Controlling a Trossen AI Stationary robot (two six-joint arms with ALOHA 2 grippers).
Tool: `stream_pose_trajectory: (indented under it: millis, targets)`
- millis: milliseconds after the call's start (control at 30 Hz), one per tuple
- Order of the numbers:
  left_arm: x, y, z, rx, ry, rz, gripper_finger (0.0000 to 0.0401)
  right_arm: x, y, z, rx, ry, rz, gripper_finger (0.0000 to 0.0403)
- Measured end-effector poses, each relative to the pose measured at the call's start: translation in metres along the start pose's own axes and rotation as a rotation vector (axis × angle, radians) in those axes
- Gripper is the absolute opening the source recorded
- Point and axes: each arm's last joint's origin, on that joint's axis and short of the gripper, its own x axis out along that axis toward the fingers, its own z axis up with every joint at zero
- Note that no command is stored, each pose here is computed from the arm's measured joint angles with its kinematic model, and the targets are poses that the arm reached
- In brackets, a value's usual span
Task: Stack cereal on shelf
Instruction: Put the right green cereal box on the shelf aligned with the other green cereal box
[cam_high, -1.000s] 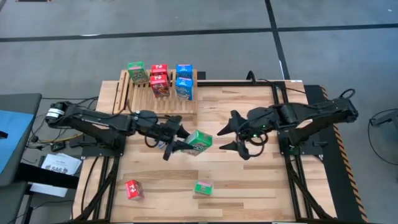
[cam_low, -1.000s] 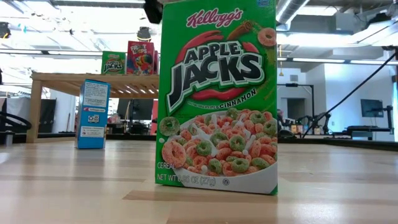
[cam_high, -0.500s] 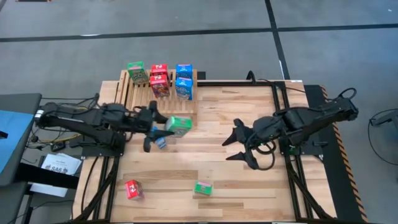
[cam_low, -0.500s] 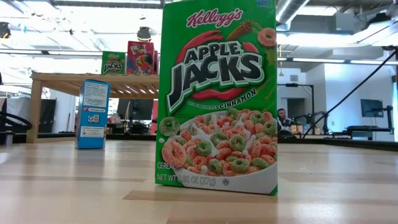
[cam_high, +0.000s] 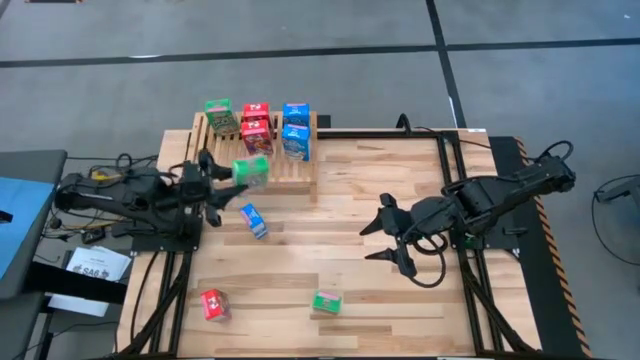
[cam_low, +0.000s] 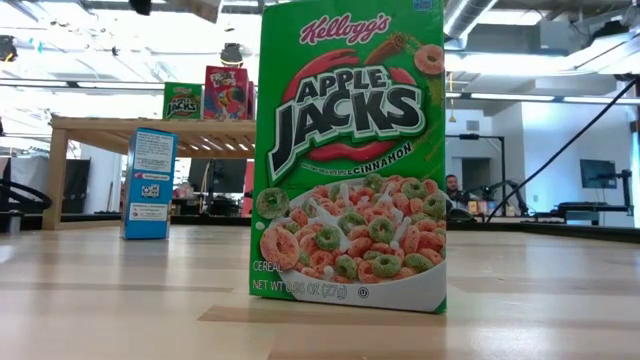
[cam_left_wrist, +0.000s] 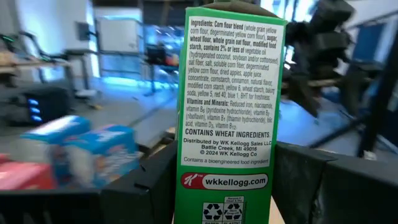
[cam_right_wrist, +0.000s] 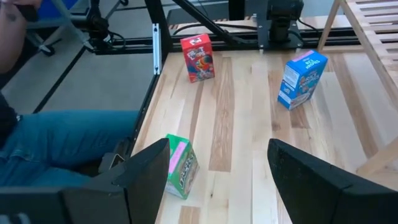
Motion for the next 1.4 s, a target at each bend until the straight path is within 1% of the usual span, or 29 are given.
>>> stream_pose_trajectory:
  millis: [133,367,600,733,933,1167,1300,1400]
  targets:
    - [-0.017,0.011,-0.006,0.017,-0.042,0.092,0.0190,0.000,0.000,0.000,0.000,-0.002,-0.002,0.0297]
    - [-0.036,0.028,-0.014,0.055,-0.065,0.360,0.0190,0.000,0.000,0.000,0.000,-0.002,-0.002,0.0297]
    - [-0.039,0.034,-0.031,0.075,-0.013,0.600,0.0190,0.000,0.000,0.000,0.001,-0.002,-0.002,0.0297]
    - [-0.038,0.035,-0.044,0.075,0.016,0.708,0.0190,0.000,0.000,0.000,0.001,-0.002,-0.002,0.0297]
    - [-0.035,0.036,-0.058,0.043,0.004,0.751,0.0190,0.000,0.000,0.000,0.001,-0.002,-0.002,0.0297]
    - [-0.032,0.043,-0.079,0.014,-0.005,0.836,0.0190,0.000,0.000,0.000,0.000,-0.002,-0.002,0.0297]
    - [-0.031,0.047,-0.083,-0.006,-0.027,0.846,0.0190,0.000,0.000,0.000,-0.004,-0.002,-0.002,0.0297]
    - [-0.030,0.050,-0.082,-0.012,-0.038,0.842,0.0190,0.000,0.000,0.000,-0.032,-0.002,-0.002,0.0297]
